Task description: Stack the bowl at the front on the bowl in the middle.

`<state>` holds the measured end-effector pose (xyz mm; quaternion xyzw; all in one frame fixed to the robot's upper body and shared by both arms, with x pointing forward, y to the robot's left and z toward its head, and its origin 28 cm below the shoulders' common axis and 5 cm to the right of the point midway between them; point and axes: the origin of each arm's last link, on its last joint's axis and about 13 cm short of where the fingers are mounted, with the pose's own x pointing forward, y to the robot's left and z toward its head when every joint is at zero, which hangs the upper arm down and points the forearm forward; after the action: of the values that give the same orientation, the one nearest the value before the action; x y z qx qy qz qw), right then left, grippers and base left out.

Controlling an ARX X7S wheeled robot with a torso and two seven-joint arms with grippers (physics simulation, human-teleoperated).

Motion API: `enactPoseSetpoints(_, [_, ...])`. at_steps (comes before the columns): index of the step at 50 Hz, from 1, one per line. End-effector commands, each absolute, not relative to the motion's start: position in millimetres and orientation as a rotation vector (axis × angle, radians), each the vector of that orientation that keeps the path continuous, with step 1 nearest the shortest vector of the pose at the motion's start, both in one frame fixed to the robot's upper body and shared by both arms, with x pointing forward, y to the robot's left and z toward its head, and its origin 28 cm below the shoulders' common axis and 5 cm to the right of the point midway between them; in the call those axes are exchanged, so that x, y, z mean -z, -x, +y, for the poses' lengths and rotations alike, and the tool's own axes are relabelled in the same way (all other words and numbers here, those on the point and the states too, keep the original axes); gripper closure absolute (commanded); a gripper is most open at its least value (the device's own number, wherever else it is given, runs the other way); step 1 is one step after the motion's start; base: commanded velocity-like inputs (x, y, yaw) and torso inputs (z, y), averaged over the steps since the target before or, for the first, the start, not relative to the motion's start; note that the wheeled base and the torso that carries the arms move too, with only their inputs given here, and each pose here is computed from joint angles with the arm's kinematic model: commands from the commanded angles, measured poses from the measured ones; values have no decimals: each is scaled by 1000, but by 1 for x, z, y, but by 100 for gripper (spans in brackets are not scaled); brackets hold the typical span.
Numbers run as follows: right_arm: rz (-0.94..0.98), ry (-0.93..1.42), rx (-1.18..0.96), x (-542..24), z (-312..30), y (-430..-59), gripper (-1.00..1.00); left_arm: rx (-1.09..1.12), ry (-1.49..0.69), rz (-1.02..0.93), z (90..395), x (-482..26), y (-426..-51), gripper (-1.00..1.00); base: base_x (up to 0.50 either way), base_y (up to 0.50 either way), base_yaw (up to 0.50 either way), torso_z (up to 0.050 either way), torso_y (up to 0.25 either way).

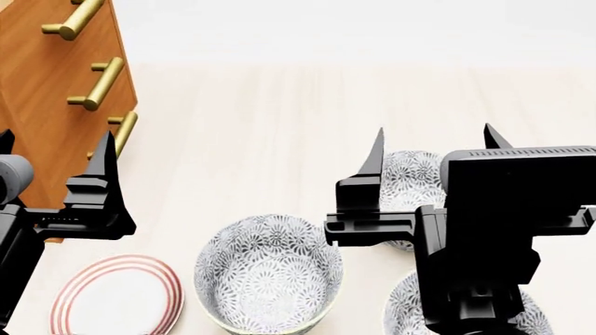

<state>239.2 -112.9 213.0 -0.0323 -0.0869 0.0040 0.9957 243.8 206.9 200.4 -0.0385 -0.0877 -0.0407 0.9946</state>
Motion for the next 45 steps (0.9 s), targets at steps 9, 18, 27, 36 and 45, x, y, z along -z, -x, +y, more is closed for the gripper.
enactPoseSetpoints(9, [-188, 76, 7, -214, -113, -240, -100, 83, 77, -177, 207, -201, -243, -100, 431, 0, 0, 0, 2])
enactPoseSetpoints(18, [-184, 106, -57, -211, -112, -238, -100, 82, 75, -176, 207, -200, -244, -100, 40, 0, 0, 0, 0])
enactPoseSetpoints(27, [-140, 88, 58, -212, -114, -244, -100, 83, 76, -174, 207, -199, -243, -100, 111, 0, 0, 0, 0])
enactPoseSetpoints(36, [-135, 69, 116, -214, -117, -247, -100, 83, 76, -171, 207, -198, -244, -100, 0, 0, 0, 0, 0])
enactPoseSetpoints(45, [42, -65, 171, -238, -140, -247, -100, 80, 72, -168, 208, -197, -244, -100, 0, 0, 0, 0, 0])
